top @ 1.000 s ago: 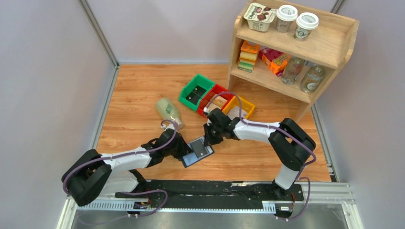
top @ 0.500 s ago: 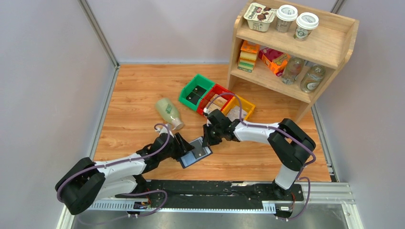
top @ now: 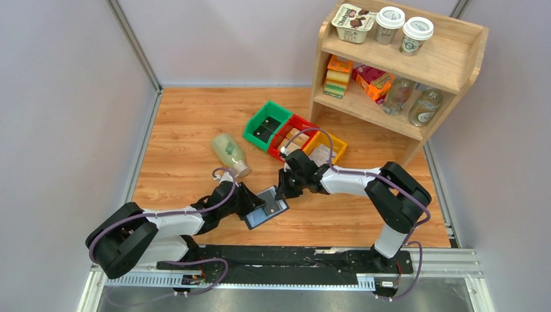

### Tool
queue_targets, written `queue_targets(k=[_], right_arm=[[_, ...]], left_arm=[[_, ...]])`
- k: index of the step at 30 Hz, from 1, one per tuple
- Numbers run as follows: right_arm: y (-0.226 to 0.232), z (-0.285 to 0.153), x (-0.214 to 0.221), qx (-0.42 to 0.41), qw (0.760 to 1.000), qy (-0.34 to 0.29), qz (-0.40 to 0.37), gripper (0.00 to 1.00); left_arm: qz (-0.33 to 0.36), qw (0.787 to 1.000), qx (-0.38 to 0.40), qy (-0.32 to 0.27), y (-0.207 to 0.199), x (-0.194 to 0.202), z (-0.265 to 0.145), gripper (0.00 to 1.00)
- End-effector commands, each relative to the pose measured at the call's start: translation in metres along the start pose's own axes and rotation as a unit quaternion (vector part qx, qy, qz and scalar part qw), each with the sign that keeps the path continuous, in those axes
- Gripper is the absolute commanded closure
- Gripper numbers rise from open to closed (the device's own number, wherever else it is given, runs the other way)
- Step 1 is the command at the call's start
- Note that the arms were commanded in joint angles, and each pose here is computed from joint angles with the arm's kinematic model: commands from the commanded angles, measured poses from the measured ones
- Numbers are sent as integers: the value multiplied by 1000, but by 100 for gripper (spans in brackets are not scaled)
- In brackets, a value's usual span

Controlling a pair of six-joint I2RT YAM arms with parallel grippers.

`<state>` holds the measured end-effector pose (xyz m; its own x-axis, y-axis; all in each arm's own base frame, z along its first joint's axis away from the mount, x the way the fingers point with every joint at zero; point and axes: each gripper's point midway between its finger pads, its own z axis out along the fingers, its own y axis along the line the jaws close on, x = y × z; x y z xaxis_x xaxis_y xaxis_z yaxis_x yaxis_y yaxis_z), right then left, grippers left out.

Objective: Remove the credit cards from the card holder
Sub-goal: Remove the credit card from the card holder.

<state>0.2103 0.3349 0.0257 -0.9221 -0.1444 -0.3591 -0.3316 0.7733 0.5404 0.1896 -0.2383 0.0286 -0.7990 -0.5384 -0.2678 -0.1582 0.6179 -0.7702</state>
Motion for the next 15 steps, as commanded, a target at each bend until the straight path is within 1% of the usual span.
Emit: queue_targets(k=[1,8,15], right_arm=[[-25,13,43,31,997,54,35,95],[-27,14,46,33,997,54,48,95],[-27,15,48,34,996,56,57,95]], left_arm=[[-19,996,84,-12,-43,-8,-8,73],[-26,993,114,-28,-59,-15,-18,76],[-33,991,124,-30,-64,-17,-24,79]])
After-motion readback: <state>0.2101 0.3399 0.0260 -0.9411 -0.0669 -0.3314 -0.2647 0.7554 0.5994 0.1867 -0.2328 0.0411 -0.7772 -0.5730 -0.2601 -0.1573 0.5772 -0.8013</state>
